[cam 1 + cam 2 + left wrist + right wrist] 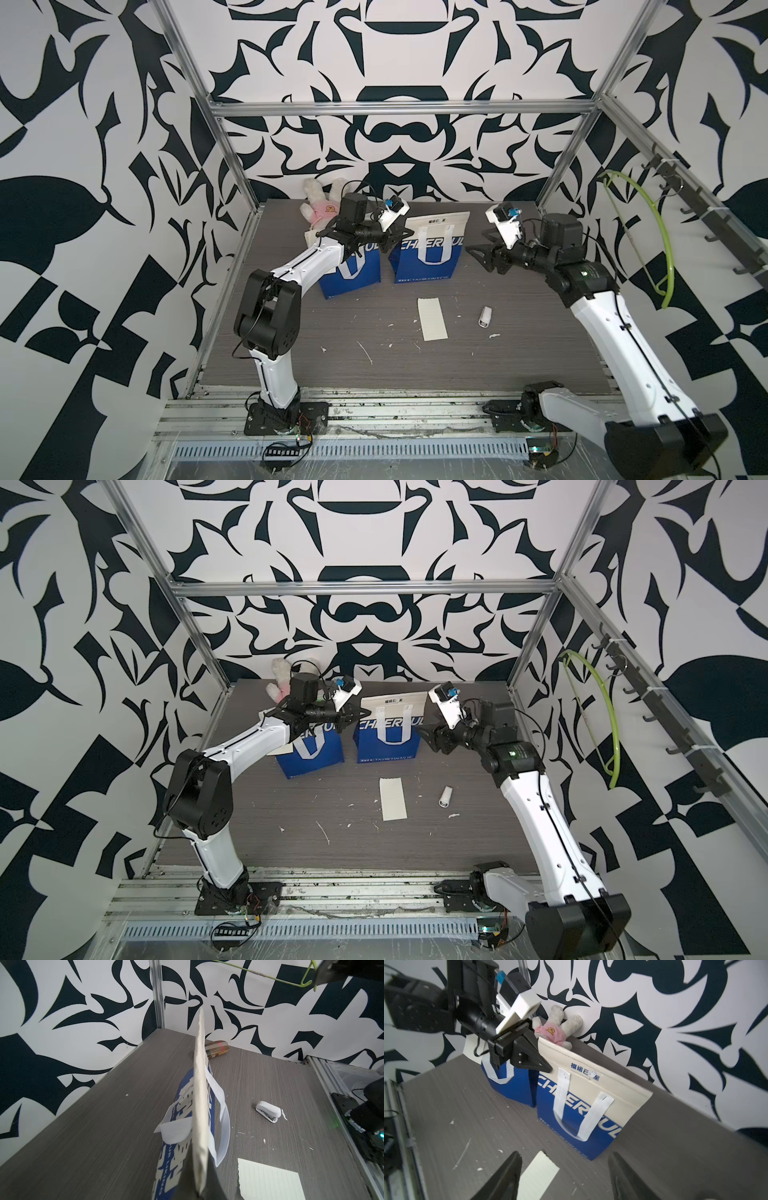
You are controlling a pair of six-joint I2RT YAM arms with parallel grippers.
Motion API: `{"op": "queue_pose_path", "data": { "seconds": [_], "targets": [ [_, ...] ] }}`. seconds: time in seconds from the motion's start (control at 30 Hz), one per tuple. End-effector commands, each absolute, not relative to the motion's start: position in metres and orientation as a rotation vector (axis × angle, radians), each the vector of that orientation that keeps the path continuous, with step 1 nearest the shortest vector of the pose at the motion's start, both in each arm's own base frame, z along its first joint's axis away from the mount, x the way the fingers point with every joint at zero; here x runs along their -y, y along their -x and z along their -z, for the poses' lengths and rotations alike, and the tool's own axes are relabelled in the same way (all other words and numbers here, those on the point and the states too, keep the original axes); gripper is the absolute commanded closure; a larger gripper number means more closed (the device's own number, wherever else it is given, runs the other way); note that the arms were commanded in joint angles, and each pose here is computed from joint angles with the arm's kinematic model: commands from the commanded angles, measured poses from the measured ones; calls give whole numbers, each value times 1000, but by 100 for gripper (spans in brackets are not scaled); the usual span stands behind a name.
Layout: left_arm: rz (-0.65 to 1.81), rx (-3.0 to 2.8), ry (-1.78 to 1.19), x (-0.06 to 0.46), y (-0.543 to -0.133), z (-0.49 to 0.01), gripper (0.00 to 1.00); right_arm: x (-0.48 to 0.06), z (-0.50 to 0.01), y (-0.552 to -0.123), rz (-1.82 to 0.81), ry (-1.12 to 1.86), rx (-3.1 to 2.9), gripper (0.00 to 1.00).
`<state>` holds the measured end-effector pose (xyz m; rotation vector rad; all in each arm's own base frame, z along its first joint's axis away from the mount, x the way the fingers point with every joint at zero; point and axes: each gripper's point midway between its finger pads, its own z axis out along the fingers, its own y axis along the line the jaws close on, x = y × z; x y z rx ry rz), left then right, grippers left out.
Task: Staple the receipts to the bags
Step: Place the takeout bag at the center of the board, then pick up the receipt from the center of the board.
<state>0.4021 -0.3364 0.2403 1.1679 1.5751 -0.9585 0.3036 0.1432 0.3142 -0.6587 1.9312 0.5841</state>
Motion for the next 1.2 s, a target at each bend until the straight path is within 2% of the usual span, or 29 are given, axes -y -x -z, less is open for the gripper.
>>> {"op": "queue_pose_path", "data": {
  "seconds": [0.0, 0.03, 0.07, 0.1, 0.17, 0.2, 0.3, 0.43, 0.47, 0.6, 0.67, 0.8, 0.97, 1.07, 1.1, 1.17],
  "targets": [
    [951, -1542, -1140, 338, -398, -255, 98, -138, -274, -285, -696, 370, -2174, 32],
    [956, -1556, -1141, 338, -397, -252, 92, -140, -265, -279, -708, 345, -2209, 32],
    [966, -1564, -1144, 337, -394, -250, 79, -141, -255, -273, -715, 311, -2255, 32],
    [966, -1570, -1141, 336, -392, -248, 62, -141, -245, -268, -712, 264, -2303, 32],
    [960, -1576, -1139, 335, -388, -245, 52, -146, -226, -258, -723, 226, -2388, 33],
    [948, -1580, -1130, 333, -389, -245, 41, -146, -214, -254, -707, 194, -2434, 33],
    [900, -1565, -1091, 330, -392, -253, 0, -152, -185, -246, -700, 123, -2538, 35],
    [875, -1523, -1025, 327, -395, -280, 1, -166, -150, -237, -672, 92, -2638, 36],
    [869, -1516, -1010, 326, -396, -288, 1, -169, -140, -234, -656, 97, -2664, 38],
    [821, -1492, -951, 320, -390, -317, 1, -177, -106, -229, -602, 77, -2738, 57],
    [802, -1476, -921, 317, -382, -332, 0, -180, -94, -228, -607, 57, -2756, 71],
    [841, -1529, -943, 320, -347, -348, 1, -185, -79, -230, -634, 44, -2754, 78],
    [901, -1727, -976, 328, -304, -327, 0, -194, -60, -232, -669, 69, -2785, 79],
    [989, -1888, -878, 330, -288, -305, 1, -202, -52, -233, -714, 80, -2783, 92],
    [1013, -1959, -815, 329, -286, -293, 1, -202, -50, -235, -712, 78, -2783, 100],
    [1055, -2085, -731, 329, -280, -263, 0, -200, -44, -236, -686, 77, -2795, 100]
  ]
}}
